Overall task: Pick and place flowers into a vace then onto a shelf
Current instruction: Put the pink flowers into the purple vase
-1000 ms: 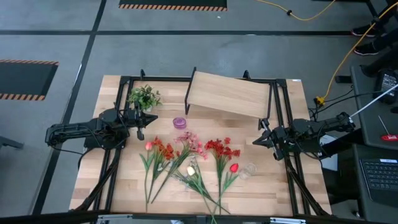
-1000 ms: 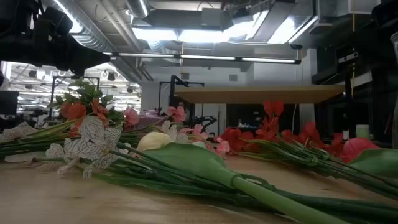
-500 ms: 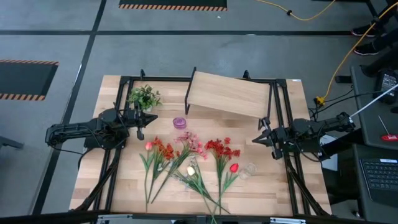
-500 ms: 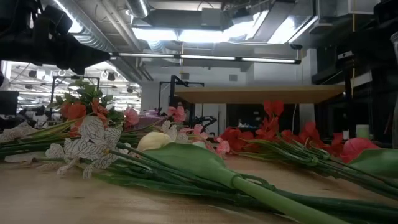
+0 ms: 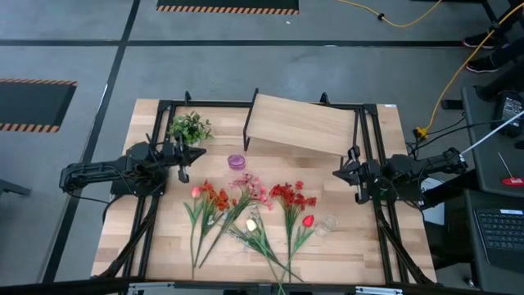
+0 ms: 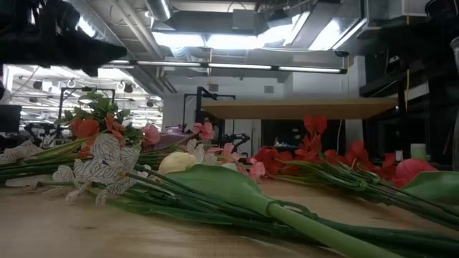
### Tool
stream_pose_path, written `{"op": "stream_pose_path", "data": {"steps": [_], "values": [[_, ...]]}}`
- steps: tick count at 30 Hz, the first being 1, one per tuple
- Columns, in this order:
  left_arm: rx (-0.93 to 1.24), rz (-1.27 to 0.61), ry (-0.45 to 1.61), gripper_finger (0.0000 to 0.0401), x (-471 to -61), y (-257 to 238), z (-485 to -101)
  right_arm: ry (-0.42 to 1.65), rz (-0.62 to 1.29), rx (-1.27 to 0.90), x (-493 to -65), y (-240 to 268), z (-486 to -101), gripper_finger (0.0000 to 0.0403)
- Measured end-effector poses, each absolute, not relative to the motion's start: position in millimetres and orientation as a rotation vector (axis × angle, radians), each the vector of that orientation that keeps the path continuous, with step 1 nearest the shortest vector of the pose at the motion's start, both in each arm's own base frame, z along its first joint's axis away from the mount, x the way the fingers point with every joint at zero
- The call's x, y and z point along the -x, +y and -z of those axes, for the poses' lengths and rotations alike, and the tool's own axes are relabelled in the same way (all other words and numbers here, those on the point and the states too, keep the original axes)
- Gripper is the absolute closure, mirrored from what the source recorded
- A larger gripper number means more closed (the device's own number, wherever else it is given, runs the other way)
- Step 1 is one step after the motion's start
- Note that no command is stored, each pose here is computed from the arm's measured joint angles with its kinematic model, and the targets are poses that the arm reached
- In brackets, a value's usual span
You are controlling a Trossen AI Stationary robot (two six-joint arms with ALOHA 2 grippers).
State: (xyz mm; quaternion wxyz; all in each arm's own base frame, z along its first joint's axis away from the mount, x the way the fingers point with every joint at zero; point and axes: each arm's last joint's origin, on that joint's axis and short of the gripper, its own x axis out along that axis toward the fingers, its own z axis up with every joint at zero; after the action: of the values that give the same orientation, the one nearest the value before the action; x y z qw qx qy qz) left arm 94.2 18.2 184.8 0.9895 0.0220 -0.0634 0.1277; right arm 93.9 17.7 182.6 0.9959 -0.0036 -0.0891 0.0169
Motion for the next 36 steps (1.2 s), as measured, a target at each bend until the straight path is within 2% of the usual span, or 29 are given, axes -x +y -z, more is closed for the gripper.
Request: {"op": "stream_pose_path", "data": {"steps": [3,9,22,29,33,36], "values": [[-0.047,-0.242,-0.168,0.0395,-91.8,17.4,-198.0,-0.182,0.006,-0.001,-93.4,16.4,-185.1,0.0391],[-0.095,-0.244,-0.076,0.0395,-99.5,18.7,-199.3,-0.18,0.056,0.02,-94.2,15.3,-201.7,0.0391],[-0.072,-0.306,0.071,0.0395,-132.6,33.9,-205.1,-0.092,0.275,0.233,-109.5,2.9,-240.0,0.0391],[-0.065,-0.255,0.068,0.0395,-147.3,42.5,-205.4,-0.006,0.374,0.249,-119.4,-9.1,-236.3,0.0391],[-0.05,-0.282,0.07,0.0395,-152.4,48.2,-210.9,0.039,0.36,0.241,-124.2,-12.9,-231.2,0.0391],[-0.025,-0.267,0.077,0.0395,-157.2,50.2,-216.1,0.053,0.248,0.216,-129.0,-11.9,-227.9,0.0391]]}}
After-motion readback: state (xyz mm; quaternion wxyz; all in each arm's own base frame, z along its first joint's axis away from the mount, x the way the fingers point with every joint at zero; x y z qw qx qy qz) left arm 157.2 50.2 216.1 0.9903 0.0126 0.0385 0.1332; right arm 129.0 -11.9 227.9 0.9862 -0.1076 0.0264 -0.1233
